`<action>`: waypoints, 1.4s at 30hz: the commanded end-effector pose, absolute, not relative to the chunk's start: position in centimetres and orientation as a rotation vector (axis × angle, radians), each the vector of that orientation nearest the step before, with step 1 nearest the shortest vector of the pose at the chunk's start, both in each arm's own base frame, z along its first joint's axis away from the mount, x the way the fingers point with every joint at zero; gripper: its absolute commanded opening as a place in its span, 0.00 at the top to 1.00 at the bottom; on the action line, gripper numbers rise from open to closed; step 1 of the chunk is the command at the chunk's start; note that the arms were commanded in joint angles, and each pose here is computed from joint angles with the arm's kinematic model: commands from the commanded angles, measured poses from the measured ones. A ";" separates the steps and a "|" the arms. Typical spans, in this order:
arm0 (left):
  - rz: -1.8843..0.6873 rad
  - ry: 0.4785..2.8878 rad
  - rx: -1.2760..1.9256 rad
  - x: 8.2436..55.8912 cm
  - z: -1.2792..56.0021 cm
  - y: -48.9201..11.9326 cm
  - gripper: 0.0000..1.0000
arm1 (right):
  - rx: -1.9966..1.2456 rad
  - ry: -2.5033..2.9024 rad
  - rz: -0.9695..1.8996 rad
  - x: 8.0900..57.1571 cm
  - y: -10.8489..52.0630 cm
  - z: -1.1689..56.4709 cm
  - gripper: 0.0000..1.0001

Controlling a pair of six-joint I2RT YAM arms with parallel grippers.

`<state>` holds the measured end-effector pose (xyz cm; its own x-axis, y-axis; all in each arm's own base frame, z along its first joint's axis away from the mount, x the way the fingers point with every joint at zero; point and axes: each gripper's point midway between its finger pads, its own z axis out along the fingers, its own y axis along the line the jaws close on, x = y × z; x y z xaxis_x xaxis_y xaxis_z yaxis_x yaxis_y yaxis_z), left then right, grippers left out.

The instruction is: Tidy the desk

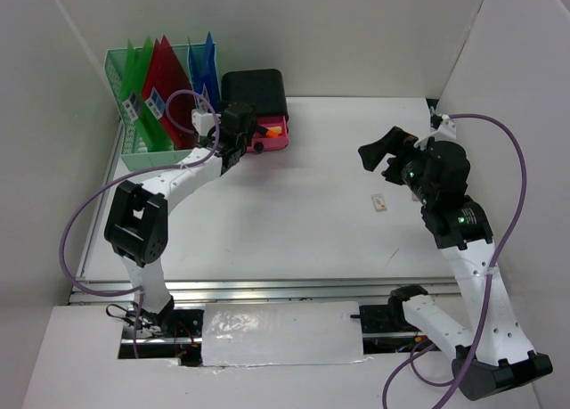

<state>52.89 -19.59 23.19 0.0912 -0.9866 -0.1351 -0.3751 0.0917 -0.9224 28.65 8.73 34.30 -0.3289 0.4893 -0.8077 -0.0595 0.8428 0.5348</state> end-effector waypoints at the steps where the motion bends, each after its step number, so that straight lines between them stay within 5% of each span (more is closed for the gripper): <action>1: -0.886 1.381 -1.395 53.2 27.5 -19.6 0.13 | 0.304 1.788 0.578 29.0 8.7 35.2 0.00; 9: -0.881 1.388 -1.207 51.9 33.7 -19.4 0.07 | 0.242 1.861 0.679 30.6 11.1 33.0 0.00; 18: -0.458 1.681 -0.787 44.1 38.8 -14.8 0.01 | 0.207 2.023 0.843 36.6 18.7 26.3 0.02; 23: -0.262 1.868 -0.567 38.0 35.5 -11.5 0.00 | 0.147 2.089 0.940 38.6 25.3 24.0 0.25; 24: -0.263 1.895 -0.517 36.3 34.6 -11.1 0.00 | 0.173 2.099 0.925 39.2 25.7 23.3 0.36; 25: -0.246 1.915 -0.480 35.2 34.2 -10.5 0.00 | 0.208 2.051 0.985 39.5 26.3 23.7 0.76; 26: -0.213 1.962 -0.475 32.9 32.5 -9.4 0.00 | 0.219 2.029 1.023 39.4 27.0 23.8 0.96; 27: -0.200 1.972 -0.458 31.9 31.9 -8.9 0.00 | 0.236 2.019 1.048 39.4 27.5 23.6 1.00; 34: -0.030 1.972 -0.320 25.6 30.1 -4.1 0.01 | 0.366 2.141 1.116 44.1 32.8 16.7 1.00; 42: -0.038 1.905 -0.337 23.2 27.0 -2.5 0.01 | 0.322 2.070 1.151 48.2 35.0 18.4 1.00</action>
